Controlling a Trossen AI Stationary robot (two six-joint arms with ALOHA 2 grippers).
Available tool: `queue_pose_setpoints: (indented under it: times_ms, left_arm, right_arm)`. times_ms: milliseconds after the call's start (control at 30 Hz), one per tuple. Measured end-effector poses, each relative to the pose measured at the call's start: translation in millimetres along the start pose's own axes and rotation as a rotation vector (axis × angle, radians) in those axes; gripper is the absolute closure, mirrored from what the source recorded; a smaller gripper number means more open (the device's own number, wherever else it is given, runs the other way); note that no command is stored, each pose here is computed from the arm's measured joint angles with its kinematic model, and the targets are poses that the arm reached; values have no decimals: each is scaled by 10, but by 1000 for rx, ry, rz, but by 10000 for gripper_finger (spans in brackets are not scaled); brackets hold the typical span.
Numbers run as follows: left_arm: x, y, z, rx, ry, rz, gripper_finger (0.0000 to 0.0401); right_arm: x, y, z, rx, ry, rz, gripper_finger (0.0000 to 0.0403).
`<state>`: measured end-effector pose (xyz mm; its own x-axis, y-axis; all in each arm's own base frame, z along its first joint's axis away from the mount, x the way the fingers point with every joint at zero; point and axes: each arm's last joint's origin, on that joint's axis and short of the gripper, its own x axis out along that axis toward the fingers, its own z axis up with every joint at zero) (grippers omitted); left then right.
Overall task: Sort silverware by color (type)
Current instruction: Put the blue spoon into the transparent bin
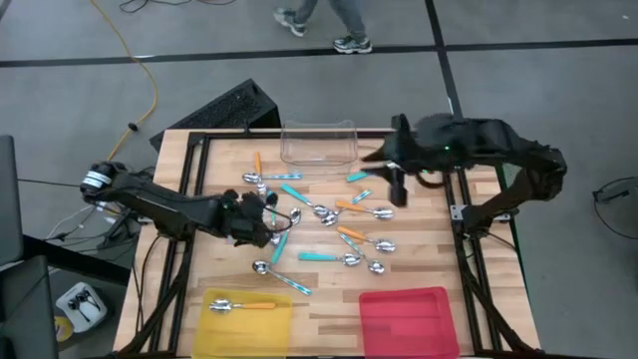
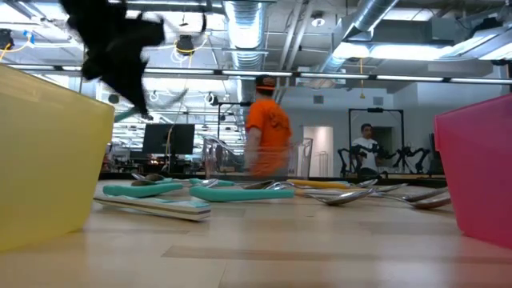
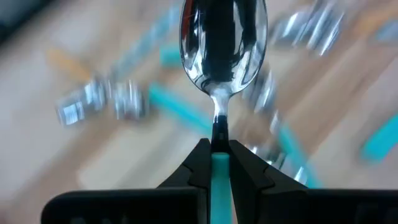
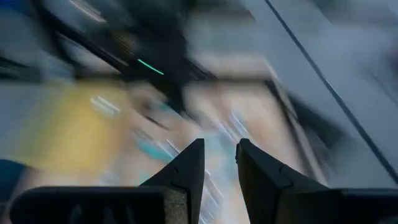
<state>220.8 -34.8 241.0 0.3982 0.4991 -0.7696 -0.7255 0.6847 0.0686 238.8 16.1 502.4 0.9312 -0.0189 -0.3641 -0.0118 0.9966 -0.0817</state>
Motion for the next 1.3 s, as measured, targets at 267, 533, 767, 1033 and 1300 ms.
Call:
queue_pose_setpoints:
  times_ms: [267, 533, 767, 1033, 1300]
  left_arm:
    - [-444, 84, 351, -2, -386, -68, 388]
    - [-555, -37, 536, 53, -543, -170, 388]
    - [-422, -281, 599, 150, -604, -163, 388]
    - [-175, -441, 564, 209, -624, 78, 388]
    - [59, -654, 553, 268, -645, 159, 388]
  right_arm:
    - [-496, 63, -245, -89, -109, 44, 285]
    - [-404, 79, -1043, 84, -115, -28, 285]
    - [111, 127, -1537, 99, -178, -100, 285]
    - [691, 83, -1700, 94, -213, -238, 282]
    - [1155, 71, -1717, 39, -284, -325, 232]
